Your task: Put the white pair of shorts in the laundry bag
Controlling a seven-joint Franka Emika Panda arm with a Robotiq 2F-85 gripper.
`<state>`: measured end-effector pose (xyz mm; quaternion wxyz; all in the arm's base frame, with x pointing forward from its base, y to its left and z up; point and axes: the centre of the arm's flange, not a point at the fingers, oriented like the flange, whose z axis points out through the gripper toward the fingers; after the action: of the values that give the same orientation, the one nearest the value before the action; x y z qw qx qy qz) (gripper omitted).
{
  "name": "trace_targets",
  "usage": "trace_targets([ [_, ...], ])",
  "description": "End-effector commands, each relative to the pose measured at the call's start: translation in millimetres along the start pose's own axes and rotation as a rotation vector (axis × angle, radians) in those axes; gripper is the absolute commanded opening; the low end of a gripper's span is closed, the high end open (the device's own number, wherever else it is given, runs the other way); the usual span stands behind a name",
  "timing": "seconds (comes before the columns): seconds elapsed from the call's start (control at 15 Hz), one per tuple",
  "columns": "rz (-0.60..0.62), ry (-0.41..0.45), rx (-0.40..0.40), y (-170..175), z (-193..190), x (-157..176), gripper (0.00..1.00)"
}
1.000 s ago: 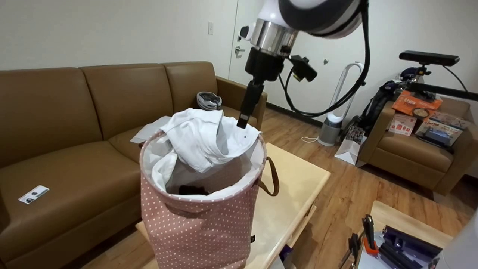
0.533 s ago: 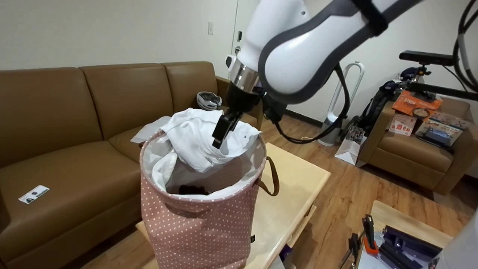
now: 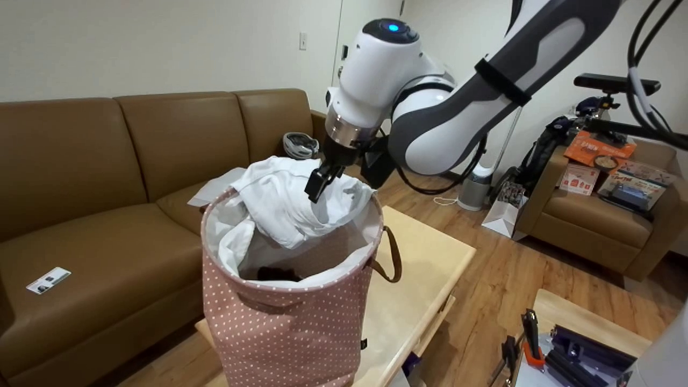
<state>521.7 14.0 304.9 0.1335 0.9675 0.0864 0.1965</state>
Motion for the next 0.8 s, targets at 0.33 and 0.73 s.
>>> trace_targets([
  [0.33, -0.081, -0.229, 0.109, -73.9, 21.1, -28.8, 1.0],
  [0.73, -0.138, -0.12, 0.112, -90.2, 32.0, -32.8, 1.0],
])
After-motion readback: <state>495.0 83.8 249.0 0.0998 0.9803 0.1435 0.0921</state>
